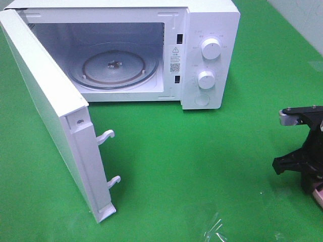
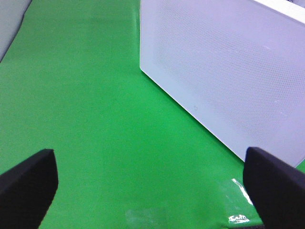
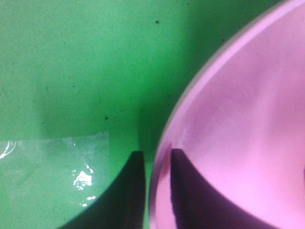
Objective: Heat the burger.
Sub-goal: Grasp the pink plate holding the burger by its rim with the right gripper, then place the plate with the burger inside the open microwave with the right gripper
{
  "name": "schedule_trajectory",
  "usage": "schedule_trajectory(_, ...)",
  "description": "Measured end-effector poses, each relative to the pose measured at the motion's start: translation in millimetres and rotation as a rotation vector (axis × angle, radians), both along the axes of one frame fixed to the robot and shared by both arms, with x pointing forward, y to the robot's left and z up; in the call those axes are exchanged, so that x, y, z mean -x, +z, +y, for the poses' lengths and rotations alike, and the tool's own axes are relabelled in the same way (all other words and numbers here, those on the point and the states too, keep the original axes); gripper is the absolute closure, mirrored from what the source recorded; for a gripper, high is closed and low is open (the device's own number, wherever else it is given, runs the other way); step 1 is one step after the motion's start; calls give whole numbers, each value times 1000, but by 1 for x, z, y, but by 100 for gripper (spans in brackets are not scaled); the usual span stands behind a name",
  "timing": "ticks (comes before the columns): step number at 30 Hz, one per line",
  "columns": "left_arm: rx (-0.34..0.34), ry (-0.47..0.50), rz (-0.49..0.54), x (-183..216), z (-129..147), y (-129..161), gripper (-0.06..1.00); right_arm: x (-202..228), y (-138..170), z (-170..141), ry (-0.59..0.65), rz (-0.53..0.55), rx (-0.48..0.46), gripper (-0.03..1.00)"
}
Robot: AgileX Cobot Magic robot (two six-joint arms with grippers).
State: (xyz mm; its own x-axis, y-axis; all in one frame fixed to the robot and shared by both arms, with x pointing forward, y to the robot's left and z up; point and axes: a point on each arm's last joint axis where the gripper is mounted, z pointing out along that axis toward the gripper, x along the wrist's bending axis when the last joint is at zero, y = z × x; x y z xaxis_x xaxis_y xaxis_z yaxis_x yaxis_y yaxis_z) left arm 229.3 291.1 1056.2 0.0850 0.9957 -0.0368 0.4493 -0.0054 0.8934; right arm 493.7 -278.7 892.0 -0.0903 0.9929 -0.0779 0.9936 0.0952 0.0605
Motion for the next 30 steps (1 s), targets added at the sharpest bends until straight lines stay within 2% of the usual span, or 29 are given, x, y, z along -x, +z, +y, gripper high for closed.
schedule_trajectory(1,0,0,0,0,0,0,-3,0,0,0,0,0,0,92)
schedule_trajectory(3,0,0,0,0,0,0,-3,0,0,0,-3,4,1,94)
schedule_trajectory(18,0,0,0,0,0,0,-3,0,0,-2,-10,-2,20,95)
schedule_trajectory(30,0,0,0,0,0,0,-3,5,11,6,12,-15,143,96)
